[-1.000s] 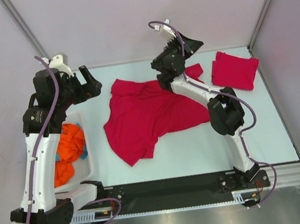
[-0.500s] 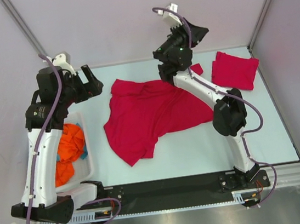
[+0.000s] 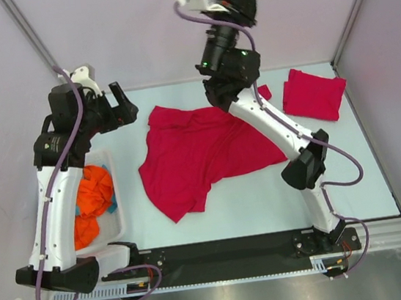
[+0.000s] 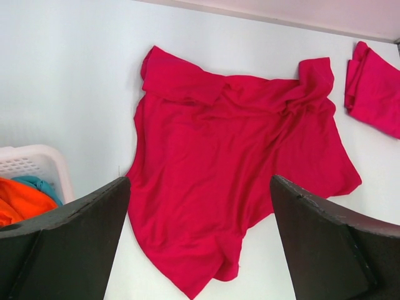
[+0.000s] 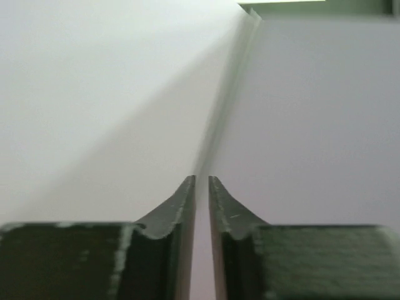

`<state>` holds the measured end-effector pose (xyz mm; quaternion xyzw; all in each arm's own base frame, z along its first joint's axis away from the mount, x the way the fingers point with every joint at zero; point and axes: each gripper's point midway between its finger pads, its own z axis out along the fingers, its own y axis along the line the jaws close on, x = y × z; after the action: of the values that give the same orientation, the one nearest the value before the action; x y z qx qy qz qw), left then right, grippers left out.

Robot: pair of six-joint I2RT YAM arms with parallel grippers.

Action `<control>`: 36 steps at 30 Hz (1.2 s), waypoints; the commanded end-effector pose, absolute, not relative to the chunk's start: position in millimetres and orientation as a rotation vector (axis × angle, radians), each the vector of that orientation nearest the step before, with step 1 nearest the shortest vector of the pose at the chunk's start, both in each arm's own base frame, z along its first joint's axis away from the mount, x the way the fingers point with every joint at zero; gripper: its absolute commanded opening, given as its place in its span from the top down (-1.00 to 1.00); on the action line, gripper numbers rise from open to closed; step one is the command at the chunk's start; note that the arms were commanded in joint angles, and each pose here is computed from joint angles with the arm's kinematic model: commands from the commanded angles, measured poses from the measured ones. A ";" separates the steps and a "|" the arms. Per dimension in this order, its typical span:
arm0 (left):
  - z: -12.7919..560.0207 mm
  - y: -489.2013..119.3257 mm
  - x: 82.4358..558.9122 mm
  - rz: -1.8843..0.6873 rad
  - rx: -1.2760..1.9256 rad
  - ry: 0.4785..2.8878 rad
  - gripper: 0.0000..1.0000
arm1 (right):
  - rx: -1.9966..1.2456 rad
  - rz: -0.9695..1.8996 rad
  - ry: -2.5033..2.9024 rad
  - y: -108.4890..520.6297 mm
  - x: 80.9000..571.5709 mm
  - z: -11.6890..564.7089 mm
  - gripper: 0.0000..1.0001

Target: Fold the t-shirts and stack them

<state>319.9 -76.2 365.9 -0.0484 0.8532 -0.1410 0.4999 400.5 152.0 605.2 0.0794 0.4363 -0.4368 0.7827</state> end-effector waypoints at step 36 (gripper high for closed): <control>412.4 -67.0 309.0 -0.277 -0.186 2.010 -0.95 | 0.338 0.231 1.897 80.4 507.6 406.7 0.57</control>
<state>306.4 -61.3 401.5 -0.0702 0.8501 -0.1028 0.5116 532.3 75.3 391.1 0.1173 0.8115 0.0257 0.5719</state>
